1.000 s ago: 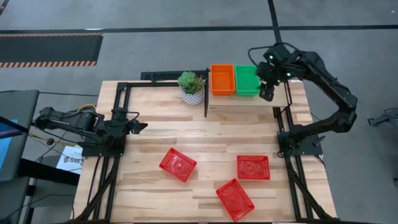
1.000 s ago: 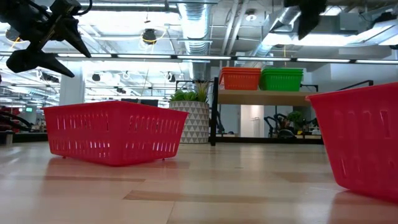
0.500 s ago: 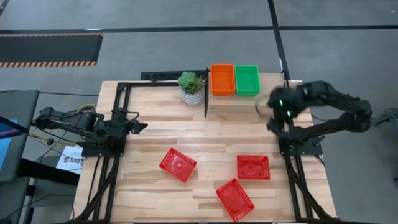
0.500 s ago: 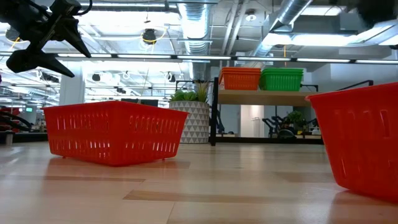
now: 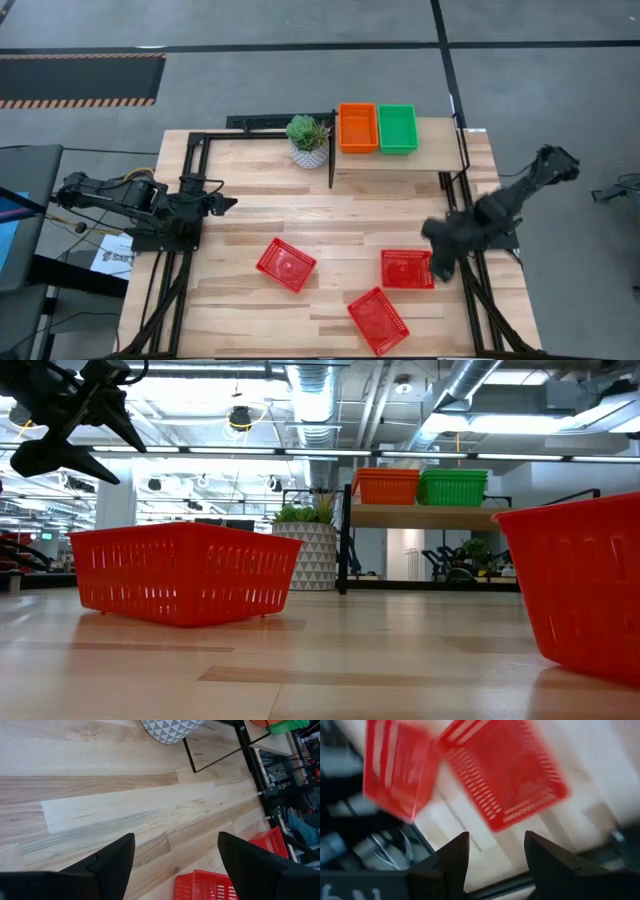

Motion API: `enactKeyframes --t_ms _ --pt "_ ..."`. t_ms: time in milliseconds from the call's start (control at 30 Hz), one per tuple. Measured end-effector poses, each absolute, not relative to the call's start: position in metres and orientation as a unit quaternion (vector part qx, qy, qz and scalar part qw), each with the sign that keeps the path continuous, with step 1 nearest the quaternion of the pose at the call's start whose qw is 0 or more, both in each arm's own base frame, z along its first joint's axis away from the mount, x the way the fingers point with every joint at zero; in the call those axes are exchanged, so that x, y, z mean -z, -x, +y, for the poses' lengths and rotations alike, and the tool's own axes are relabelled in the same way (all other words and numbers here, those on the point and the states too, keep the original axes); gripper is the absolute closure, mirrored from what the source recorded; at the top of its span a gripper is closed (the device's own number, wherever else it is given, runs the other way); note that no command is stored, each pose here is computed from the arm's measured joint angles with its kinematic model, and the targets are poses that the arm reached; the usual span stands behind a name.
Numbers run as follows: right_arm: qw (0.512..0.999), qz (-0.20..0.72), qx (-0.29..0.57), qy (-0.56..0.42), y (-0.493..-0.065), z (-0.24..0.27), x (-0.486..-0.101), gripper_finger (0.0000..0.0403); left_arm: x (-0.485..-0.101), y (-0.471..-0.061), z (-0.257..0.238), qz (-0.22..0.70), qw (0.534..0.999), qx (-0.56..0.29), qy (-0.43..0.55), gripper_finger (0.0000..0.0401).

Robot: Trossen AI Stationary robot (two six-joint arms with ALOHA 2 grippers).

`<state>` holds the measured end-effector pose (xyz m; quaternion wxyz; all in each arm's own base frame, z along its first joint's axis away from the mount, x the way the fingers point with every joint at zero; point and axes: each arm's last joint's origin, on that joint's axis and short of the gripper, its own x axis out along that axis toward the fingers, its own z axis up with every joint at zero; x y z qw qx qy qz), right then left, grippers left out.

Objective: Stack baskets on shelf by color
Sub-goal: Put the top right red bin on the shelf

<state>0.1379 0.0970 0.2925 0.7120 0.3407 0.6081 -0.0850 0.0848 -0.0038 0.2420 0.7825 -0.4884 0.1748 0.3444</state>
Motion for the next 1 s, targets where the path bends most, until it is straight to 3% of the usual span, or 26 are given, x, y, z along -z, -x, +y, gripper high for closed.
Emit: enactKeyframes --t_ms 167,500,867,1000 --pt "0.747 0.632 -0.009 -0.206 -0.140 0.135 -0.275 0.0193 -0.242 -0.085 -0.004 0.175 0.783 -0.344 0.488 0.0127" --pt "0.705 0.704 -0.066 0.055 -0.131 0.161 -0.239 0.0193 -0.242 -0.085 -0.004 0.175 0.783 -0.344 0.488 0.0127" --pt "0.674 0.722 -0.047 0.149 -0.147 0.177 -0.204 0.0193 -0.242 -0.085 -0.004 0.177 0.785 -0.344 0.484 0.0127" --pt "0.670 0.717 -0.079 0.174 -0.153 0.184 -0.195 0.0193 -0.242 -0.085 -0.004 0.177 0.785 -0.344 0.484 0.0127"
